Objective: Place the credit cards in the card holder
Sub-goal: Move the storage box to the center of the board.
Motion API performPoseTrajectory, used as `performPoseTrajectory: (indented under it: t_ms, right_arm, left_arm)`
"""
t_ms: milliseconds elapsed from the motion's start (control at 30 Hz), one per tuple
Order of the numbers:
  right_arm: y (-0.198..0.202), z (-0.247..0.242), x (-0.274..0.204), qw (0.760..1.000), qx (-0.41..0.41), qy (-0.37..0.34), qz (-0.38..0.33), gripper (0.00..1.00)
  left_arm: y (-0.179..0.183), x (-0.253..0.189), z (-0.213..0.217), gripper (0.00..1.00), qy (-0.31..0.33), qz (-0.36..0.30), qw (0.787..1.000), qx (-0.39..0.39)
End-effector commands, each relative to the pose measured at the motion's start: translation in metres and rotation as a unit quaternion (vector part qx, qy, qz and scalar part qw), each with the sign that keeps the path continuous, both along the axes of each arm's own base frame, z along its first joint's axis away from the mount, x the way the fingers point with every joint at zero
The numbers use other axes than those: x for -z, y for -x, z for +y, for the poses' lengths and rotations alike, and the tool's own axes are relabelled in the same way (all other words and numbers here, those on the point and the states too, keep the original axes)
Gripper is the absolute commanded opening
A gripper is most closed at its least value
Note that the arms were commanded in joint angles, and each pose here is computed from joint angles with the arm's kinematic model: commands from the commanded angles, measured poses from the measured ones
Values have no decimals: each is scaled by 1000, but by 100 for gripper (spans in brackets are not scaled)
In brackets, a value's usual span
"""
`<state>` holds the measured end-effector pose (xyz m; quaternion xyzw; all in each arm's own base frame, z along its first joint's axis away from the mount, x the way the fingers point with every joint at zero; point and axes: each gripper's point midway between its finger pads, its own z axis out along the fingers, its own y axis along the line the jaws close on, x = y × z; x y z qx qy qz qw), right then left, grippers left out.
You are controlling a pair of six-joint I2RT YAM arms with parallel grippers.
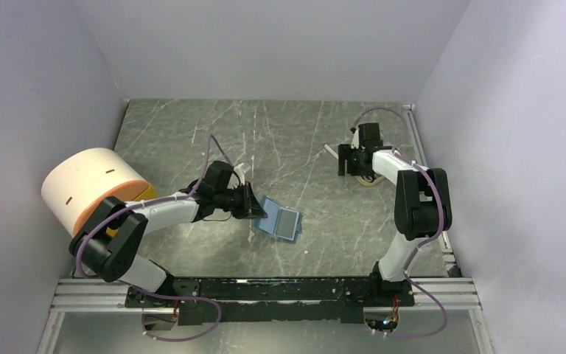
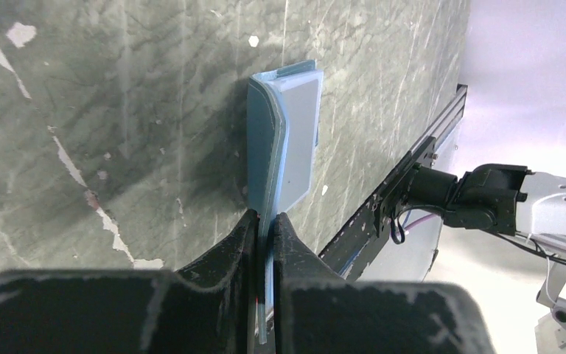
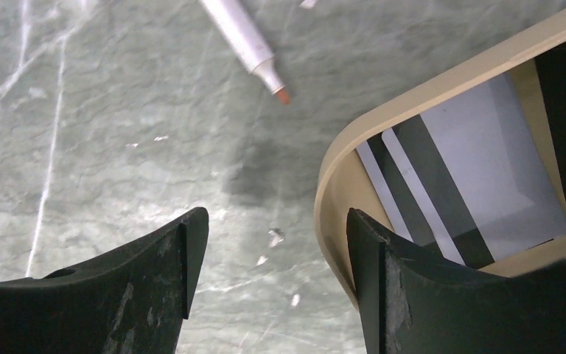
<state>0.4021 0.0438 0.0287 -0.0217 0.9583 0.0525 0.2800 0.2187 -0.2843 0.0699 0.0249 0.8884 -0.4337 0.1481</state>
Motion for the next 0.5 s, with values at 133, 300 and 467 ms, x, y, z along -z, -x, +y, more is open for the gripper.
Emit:
performPoseTrajectory:
  t_ms: [133,300,467]
  right_arm:
    - [41,42,6,999,-12,-23,45,71]
    - [48,53,-2,999,-20,-28,41,71]
    - [41,49,-22,1000,-13,-14,19,73]
  left_arm:
    - [-9,-8,9,12,4,-8,1000,-4]
    - [-12,-9,14,12,2,-8,1000,-9]
    - [-12,-8,14,12,4,-5,1000,-7]
